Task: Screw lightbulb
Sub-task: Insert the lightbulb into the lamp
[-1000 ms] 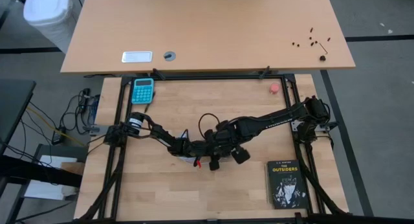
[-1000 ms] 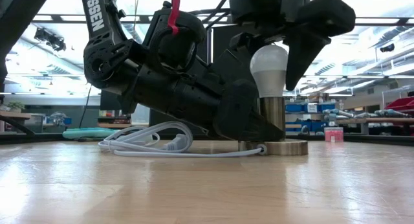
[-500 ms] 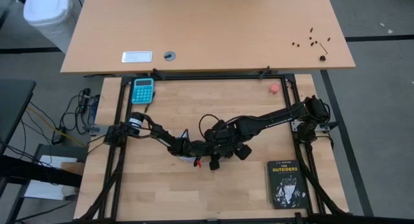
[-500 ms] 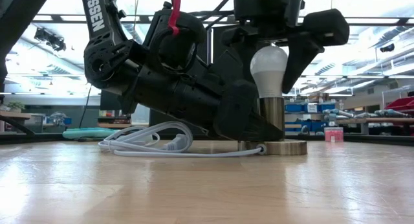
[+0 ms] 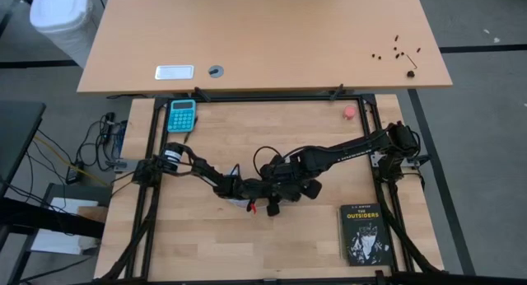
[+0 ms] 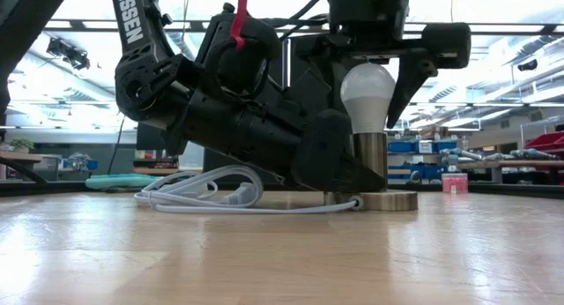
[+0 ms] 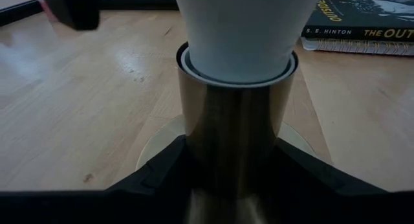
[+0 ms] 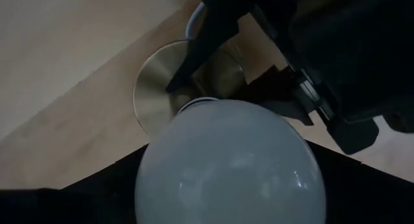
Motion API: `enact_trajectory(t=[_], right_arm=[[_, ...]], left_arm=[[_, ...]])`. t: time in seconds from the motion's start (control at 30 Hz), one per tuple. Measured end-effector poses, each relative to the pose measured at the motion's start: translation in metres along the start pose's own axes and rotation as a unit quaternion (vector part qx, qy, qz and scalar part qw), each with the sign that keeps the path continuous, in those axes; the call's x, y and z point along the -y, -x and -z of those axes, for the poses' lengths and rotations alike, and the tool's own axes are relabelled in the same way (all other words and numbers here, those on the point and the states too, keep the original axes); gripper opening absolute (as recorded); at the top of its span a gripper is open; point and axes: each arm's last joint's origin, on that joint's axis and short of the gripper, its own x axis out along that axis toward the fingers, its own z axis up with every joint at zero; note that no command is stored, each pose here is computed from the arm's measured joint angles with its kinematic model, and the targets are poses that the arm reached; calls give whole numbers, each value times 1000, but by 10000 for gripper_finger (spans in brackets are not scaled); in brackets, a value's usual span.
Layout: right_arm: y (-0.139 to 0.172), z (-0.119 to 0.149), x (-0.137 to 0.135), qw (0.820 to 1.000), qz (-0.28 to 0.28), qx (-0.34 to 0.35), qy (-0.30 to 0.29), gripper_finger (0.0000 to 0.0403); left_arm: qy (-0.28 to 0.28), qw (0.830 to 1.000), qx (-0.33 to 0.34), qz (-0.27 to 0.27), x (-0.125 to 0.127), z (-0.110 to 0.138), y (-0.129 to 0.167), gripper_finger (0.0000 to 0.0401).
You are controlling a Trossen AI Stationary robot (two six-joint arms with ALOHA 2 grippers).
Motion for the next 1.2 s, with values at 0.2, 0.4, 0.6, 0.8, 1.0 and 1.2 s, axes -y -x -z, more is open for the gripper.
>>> enact_trajectory(t=[0.2, 0.4, 0.6, 0.8, 1.0, 1.2], right_arm=[[0, -2, 0, 999, -13, 26, 43, 330], [0, -6, 1, 994, -20, 67, 80, 330], [0, -7, 1, 996, -19, 69, 54, 330], [0, -7, 1, 997, -20, 70, 31, 330], [0, -8, 0, 997, -19, 70, 37, 330], [-2, -5, 2, 996, -29, 77, 31, 329]], left_arm=[[0, 1000, 0, 1, 0, 0, 0, 200], [0, 1000, 0, 1, 0, 0, 0, 200], [0, 1000, 1, 1, 0, 0, 0, 200], [-9, 1000, 1, 1, 0, 0, 0, 200], [-10, 1000, 1, 1, 0, 0, 0, 200], [-11, 1000, 1, 2, 0, 0, 0, 200]])
